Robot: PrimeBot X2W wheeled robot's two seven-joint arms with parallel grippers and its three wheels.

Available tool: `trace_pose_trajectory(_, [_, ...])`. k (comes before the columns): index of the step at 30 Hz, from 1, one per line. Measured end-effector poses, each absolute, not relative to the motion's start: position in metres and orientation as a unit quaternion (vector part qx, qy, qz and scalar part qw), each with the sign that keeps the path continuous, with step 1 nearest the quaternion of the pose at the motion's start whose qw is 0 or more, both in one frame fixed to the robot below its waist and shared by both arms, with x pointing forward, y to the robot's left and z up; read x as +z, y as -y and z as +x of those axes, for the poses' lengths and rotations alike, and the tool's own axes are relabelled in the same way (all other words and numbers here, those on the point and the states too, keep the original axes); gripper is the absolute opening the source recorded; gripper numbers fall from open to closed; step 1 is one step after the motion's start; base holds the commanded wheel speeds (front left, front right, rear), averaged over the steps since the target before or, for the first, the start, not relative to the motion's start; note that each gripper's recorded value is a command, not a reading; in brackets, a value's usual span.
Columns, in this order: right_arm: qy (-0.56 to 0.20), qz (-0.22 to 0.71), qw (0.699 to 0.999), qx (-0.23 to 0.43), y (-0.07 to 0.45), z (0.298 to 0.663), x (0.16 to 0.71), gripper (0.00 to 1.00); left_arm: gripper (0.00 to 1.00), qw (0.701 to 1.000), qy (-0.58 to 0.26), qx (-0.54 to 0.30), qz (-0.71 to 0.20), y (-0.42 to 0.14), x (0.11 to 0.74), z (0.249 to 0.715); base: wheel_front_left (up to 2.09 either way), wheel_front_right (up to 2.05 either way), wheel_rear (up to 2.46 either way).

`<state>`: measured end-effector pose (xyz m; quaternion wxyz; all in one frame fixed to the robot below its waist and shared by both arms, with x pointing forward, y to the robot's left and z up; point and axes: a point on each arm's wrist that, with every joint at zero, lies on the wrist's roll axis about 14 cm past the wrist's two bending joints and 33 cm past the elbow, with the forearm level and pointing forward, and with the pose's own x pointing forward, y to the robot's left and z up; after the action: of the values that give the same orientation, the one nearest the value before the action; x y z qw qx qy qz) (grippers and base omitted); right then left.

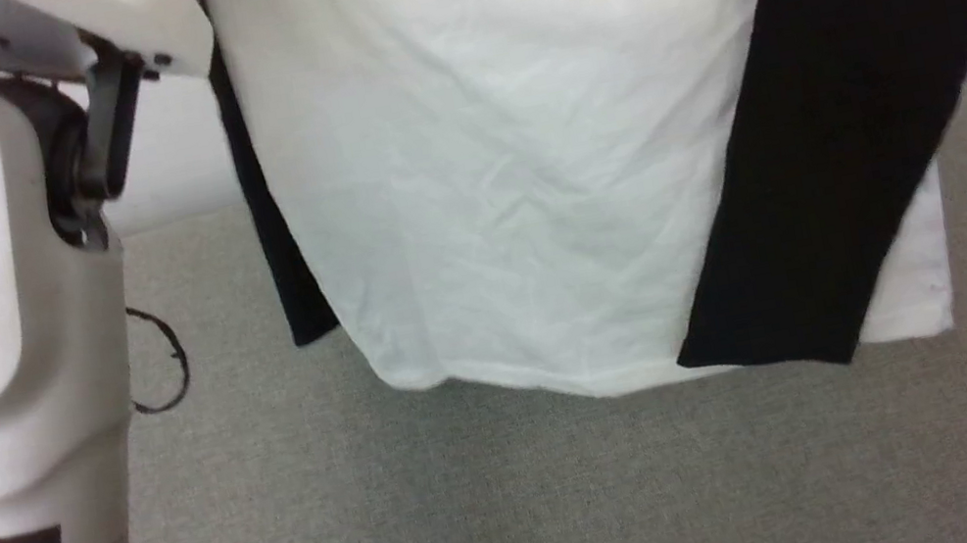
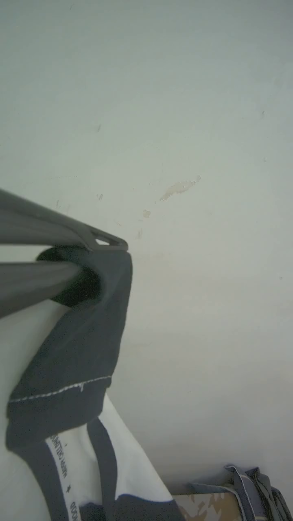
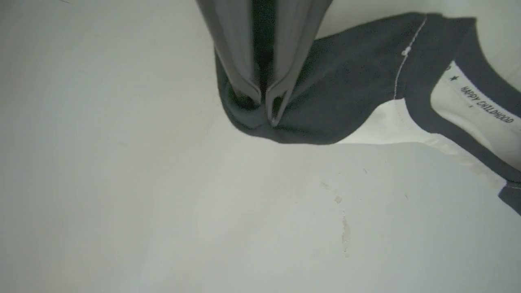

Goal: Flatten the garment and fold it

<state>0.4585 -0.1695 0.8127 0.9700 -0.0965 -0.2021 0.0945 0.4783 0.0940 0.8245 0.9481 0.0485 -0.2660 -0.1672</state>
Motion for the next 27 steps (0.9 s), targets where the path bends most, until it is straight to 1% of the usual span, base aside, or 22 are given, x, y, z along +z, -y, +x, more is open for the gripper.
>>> trace_pose_trajectory(5, [0.172,-0.105,0.975,0.09,0.171,0.491,0.795,0.0,0.0,0.954,0.247,-0.161,0.06,-0.093,0.817,0.509,0.0,0.0,0.0])
trace_pose_trajectory(10, [0.16,-0.124,0.976,0.076,0.176,0.526,0.791,0.0,0.0,0.956,0.24,-0.147,0.087,-0.095,0.817,0.544,0.0,0.0,0.0])
trace_pose_trajectory(17, [0.167,-0.168,0.971,0.041,0.196,0.585,0.793,0.0,0.0,0.948,0.265,-0.127,0.12,-0.098,0.827,0.601,0.0,0.0,0.0])
trace_pose_trajectory(22, [0.16,-0.185,0.969,0.034,0.2,0.632,0.771,0.0,0.0,0.947,0.27,-0.118,0.125,-0.101,0.803,0.644,0.0,0.0,0.0])
trace_pose_trajectory(27, [0.153,-0.192,0.969,0.035,0.201,0.674,0.734,0.0,0.0,0.948,0.271,-0.116,0.121,-0.101,0.761,0.682,0.0,0.0,0.0])
